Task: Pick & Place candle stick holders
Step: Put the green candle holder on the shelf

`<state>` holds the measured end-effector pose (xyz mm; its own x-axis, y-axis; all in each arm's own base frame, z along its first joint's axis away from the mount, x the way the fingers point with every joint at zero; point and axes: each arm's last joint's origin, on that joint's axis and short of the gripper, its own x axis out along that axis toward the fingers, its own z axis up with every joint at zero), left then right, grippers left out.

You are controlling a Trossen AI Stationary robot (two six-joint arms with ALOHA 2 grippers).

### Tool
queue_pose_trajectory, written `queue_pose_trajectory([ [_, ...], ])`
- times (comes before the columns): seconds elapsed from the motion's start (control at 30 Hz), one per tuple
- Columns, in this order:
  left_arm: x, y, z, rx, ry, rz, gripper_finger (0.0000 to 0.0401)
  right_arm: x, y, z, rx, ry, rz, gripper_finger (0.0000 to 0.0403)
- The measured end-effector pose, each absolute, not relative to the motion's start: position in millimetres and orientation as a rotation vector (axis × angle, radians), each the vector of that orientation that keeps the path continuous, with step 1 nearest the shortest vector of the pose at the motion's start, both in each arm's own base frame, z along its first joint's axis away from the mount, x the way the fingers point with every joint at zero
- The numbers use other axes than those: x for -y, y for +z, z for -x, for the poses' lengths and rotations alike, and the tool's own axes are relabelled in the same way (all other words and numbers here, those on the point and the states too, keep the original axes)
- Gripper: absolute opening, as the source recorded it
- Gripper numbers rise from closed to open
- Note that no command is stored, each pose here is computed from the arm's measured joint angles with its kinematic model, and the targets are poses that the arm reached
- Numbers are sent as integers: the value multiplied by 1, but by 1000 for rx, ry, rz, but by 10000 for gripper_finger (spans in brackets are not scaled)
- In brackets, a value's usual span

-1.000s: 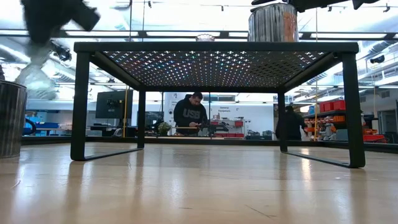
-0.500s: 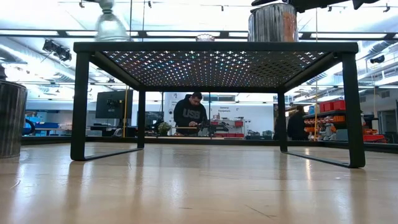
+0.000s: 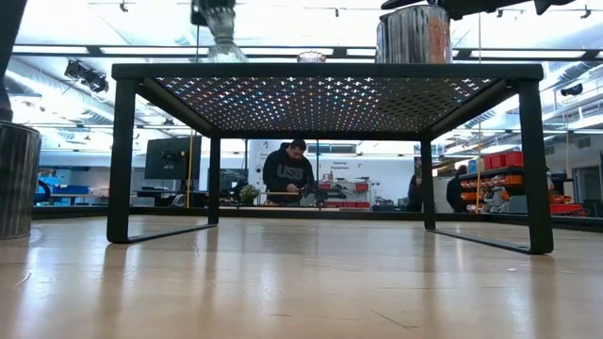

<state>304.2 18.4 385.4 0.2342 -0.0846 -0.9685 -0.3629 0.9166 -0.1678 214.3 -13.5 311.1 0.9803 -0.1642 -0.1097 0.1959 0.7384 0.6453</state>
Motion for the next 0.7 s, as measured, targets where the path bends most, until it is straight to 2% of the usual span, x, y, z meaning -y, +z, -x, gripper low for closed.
queue_pose_trajectory([
  [0.27, -39, 369, -320, -1375, 200, 408, 24, 13, 310, -214, -58, -197, -710, 52],
  [0.7, -53, 370, -325, -1310, 175, 475, 35, 13, 308, -214, -81, -206, -708, 52],
])
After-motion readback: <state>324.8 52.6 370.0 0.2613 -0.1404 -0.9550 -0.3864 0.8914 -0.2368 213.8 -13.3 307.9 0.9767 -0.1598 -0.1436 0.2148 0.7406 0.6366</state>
